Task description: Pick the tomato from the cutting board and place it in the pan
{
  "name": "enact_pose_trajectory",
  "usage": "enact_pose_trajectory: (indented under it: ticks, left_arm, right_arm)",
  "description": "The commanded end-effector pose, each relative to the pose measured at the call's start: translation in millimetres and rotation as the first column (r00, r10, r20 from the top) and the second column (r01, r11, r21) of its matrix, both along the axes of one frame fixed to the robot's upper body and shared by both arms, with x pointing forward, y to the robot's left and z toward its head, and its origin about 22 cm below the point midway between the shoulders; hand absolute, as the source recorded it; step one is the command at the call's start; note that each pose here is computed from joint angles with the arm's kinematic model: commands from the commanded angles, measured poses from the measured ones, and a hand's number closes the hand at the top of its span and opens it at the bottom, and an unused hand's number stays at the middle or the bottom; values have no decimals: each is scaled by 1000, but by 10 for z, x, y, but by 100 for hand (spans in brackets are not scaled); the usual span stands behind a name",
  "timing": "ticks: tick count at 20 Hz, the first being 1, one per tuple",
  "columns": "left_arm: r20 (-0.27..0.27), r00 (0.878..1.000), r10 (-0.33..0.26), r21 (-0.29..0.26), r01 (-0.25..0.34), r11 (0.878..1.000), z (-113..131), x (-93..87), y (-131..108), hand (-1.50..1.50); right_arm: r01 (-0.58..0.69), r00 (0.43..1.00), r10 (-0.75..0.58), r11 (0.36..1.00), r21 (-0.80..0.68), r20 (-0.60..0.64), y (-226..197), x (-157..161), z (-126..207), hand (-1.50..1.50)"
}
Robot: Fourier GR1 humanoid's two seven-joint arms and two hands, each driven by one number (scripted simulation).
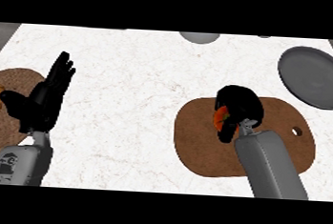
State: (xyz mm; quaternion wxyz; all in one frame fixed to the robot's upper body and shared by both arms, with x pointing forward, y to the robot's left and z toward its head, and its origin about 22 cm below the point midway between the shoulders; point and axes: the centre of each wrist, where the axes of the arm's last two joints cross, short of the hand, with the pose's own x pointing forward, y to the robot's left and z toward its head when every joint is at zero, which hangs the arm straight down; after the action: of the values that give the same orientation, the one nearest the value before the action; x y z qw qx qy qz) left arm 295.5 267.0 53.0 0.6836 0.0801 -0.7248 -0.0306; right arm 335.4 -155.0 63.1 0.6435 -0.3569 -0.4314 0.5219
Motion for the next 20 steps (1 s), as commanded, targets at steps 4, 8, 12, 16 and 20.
enact_pose_trajectory:
  ticks: [4,8,12,16,20]
  left_arm:
    - [3,1000,1,-6,-1,1000,45,4,-81,0]
    - [0,1000,15,2,-15,1000,-92,28,107,0]
    - [-17,1000,18,-4,-18,1000,-18,-24,32,0]
    - [-7,1000,19,-3,-19,1000,-132,-85,-56,0]
    - [4,1000,13,0,-13,1000,-76,-83,80,0]
  right_arm:
    - [203,894,-210,977,59,395,472,119,522,150]
    - [245,823,-291,957,158,488,584,170,852,150]
    - [307,749,-364,931,196,554,345,297,972,150]
    - [307,689,-468,880,362,554,-30,358,1030,150]
    - [334,609,-581,805,490,540,-611,584,1216,150]
